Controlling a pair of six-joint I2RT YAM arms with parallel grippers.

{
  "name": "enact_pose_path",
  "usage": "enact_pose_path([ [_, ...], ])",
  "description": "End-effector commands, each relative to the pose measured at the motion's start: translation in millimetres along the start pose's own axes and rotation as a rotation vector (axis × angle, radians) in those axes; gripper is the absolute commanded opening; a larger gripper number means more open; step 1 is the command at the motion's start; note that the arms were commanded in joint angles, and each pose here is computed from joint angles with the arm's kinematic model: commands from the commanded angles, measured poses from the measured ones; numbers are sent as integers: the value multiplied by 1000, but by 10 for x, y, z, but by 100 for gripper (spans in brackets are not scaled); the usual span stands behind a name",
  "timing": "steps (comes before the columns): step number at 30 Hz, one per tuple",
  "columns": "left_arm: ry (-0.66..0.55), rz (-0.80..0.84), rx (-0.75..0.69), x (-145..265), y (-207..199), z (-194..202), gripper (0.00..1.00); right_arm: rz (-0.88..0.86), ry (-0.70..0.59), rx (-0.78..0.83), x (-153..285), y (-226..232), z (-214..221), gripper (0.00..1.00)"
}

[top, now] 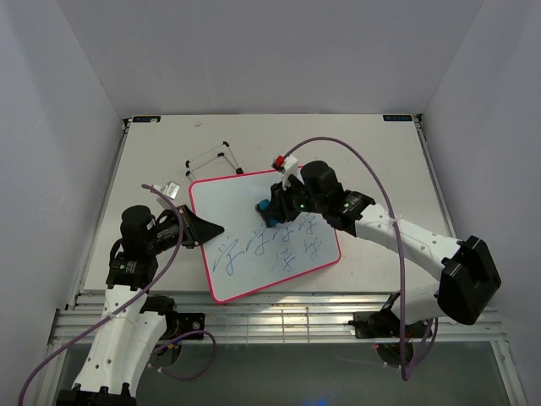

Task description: Erase the whiteboard

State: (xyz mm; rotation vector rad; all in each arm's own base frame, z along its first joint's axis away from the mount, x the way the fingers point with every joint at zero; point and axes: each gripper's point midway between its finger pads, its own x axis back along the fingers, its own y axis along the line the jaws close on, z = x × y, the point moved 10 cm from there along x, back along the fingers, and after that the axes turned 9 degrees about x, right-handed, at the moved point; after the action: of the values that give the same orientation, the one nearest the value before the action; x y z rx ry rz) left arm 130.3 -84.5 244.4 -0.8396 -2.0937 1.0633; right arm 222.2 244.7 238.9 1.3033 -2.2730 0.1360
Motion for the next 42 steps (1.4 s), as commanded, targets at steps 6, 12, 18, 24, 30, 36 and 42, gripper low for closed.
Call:
enact_pose_path([
  [6,-64,92,-331,15,-98,-115,0,40,-7,24,-145,191,46,11],
  [12,-62,96,-333,19,-106,-111,0,253,77,-135,94,-634,508,12],
  [18,-60,102,-336,22,-111,-107,0,304,147,-273,244,-1306,871,11],
  [24,-62,102,-337,23,-115,-110,0,266,125,-280,263,-1425,684,11],
  [30,-62,102,-337,22,-113,-113,0,204,30,-230,279,-1370,314,11],
  [36,-55,100,-331,13,-102,-109,0,186,16,-204,188,-1411,128,10],
  [42,-49,101,-328,5,-99,-113,0,215,-18,-190,147,-1443,9,9],
])
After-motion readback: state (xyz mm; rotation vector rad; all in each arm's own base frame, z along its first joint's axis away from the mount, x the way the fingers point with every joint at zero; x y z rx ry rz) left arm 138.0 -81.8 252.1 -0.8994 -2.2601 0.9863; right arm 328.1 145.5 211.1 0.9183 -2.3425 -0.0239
